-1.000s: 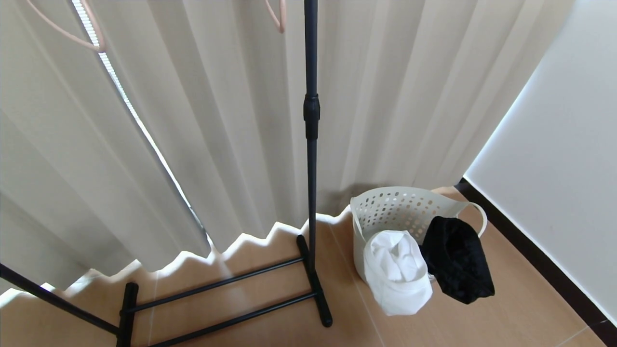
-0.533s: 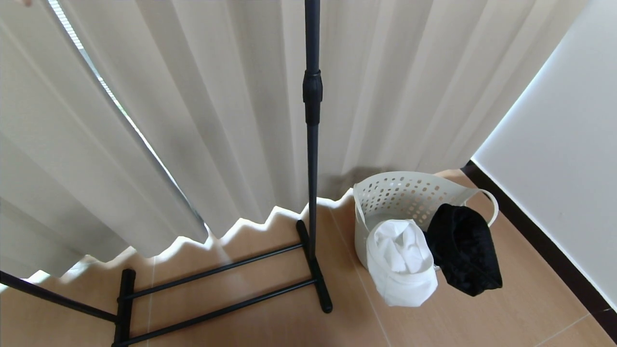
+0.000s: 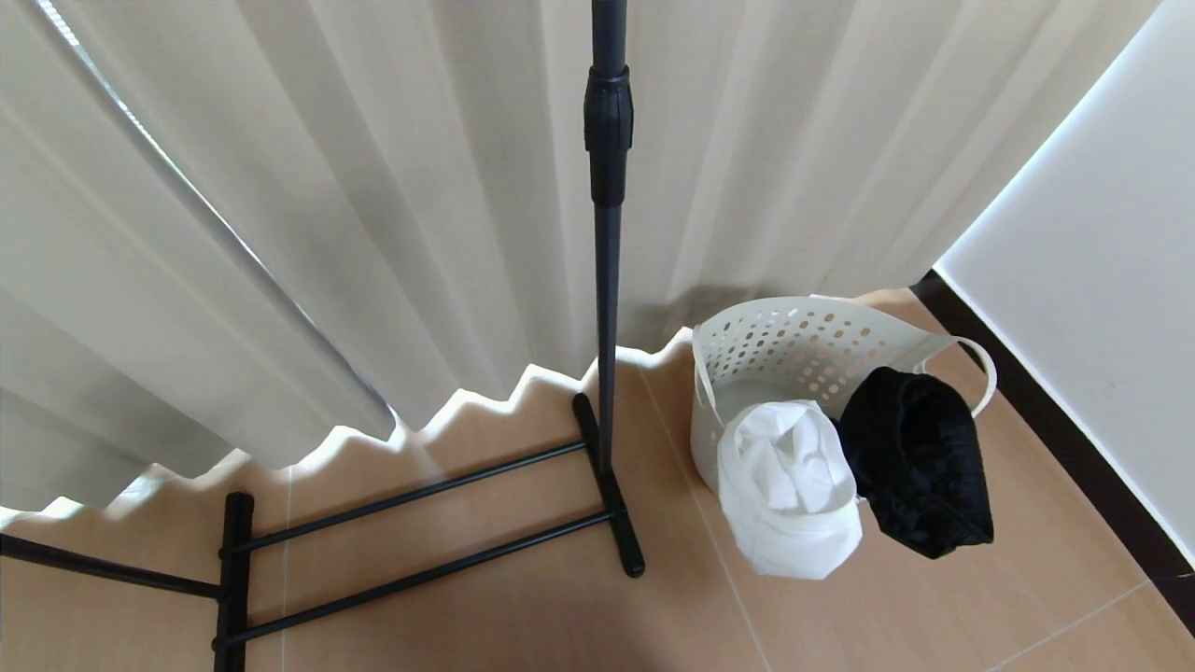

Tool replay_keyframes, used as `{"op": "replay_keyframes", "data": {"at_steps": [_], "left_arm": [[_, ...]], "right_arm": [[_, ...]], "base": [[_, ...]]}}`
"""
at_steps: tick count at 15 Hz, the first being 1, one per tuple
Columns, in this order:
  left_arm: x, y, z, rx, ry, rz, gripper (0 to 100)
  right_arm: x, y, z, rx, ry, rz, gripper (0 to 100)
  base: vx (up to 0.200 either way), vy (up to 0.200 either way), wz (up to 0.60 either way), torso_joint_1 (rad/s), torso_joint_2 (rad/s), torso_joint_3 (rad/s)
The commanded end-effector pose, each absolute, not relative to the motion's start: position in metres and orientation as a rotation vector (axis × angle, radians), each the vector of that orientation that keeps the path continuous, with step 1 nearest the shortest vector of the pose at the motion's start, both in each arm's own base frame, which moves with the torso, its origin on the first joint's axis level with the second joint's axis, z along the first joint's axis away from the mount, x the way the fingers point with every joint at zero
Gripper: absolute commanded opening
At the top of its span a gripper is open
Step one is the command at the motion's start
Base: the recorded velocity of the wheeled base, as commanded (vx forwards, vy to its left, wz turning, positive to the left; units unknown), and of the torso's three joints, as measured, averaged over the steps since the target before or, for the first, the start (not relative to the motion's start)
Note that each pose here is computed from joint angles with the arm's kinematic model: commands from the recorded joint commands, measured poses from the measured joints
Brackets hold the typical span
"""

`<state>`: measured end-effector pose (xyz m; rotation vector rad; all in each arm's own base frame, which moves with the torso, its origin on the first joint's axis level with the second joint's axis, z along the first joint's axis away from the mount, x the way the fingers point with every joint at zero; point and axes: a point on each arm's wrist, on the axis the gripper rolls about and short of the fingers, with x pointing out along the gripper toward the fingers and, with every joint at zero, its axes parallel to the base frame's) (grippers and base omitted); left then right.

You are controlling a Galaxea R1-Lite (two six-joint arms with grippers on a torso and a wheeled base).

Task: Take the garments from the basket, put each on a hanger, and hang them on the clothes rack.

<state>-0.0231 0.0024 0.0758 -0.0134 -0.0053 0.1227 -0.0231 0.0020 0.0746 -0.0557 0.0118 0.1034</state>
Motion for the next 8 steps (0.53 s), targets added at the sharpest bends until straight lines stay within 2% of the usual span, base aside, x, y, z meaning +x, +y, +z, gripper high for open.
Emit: {"op": "replay_keyframes", "data": {"at_steps": [1,4,6,8], "left_arm": [[-0.023,0.002,0.076,-0.014,-0.007,0.126,100],[-0.023,0.002,0.076,-0.016,-0.009,0.126,100],[-0.023,0.002,0.076,-0.016,-0.009,0.124,100],[-0.023,0.002,0.076,-0.016,-0.009,0.127,100]], "right_arm": [[-0.023,0.002,0.076,-0.056,0.016,0.102,100],[0.0,0.002,0.079,-0.029,0.314,0.054,100],[0.022,0.002,0.092,-0.006,0.443,0.11,100],[0.06,0.004,0.117,0.013,0.491,0.188,100]], "base": [[0.0,0.0,0.0,0.002,-0.01,-0.198],[0.0,0.0,0.0,0.002,0.0,-0.115],[0.0,0.0,0.0,0.0,0.0,0.0],[0.0,0.0,0.0,0.0,0.0,0.0]]}}
